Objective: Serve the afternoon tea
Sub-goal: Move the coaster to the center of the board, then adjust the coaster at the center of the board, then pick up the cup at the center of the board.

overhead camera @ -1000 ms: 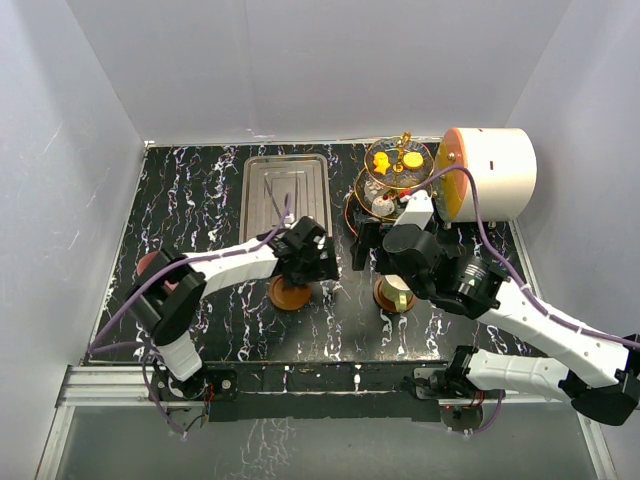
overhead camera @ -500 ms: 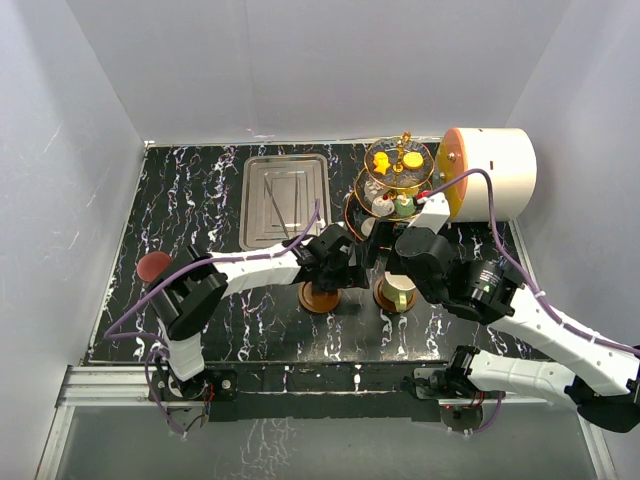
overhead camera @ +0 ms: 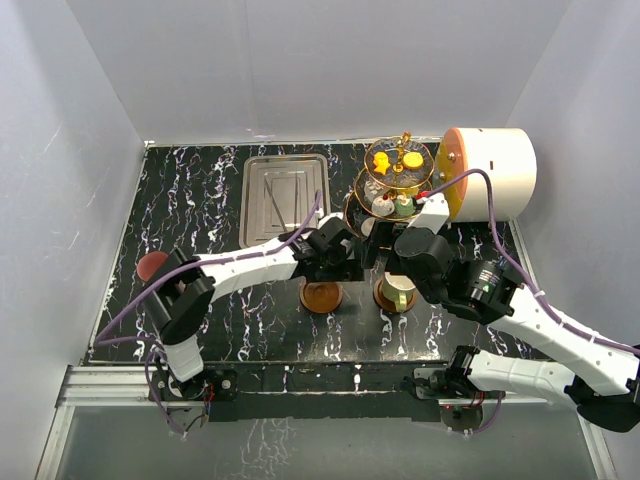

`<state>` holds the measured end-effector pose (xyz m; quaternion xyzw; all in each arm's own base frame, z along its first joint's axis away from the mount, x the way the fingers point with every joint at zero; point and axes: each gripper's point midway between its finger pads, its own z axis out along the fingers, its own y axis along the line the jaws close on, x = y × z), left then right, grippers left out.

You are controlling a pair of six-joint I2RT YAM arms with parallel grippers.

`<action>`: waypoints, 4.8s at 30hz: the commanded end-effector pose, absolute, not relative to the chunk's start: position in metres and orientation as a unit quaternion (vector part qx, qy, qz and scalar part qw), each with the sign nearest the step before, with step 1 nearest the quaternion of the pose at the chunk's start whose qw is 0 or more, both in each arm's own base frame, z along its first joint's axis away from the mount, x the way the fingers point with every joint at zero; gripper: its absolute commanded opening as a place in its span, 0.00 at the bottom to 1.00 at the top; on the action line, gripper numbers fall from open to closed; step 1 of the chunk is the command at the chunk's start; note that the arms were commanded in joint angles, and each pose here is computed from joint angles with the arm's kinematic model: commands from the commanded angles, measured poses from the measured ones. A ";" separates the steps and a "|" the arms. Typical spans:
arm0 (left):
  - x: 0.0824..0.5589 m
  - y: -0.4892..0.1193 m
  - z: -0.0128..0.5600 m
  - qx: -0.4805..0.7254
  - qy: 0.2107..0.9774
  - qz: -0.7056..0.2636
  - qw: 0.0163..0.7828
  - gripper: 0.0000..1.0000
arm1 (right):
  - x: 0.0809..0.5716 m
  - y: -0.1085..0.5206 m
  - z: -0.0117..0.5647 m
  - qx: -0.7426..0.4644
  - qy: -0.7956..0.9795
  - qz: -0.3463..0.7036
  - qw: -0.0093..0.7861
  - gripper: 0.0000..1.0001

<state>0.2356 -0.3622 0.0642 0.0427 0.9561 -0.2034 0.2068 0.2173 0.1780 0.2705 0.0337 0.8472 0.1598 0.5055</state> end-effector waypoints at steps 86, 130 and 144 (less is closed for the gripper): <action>0.267 0.124 0.171 -0.412 0.865 0.051 0.282 0.99 | 0.211 0.377 0.250 -0.276 0.794 0.367 0.399 0.84; 0.266 0.123 0.154 -0.433 0.858 0.025 0.273 0.99 | 0.223 0.682 0.160 -0.406 0.650 0.397 0.505 0.61; 0.266 0.119 0.158 -0.429 0.859 0.016 0.279 0.99 | 0.226 0.663 0.169 -0.398 0.661 0.376 0.513 0.13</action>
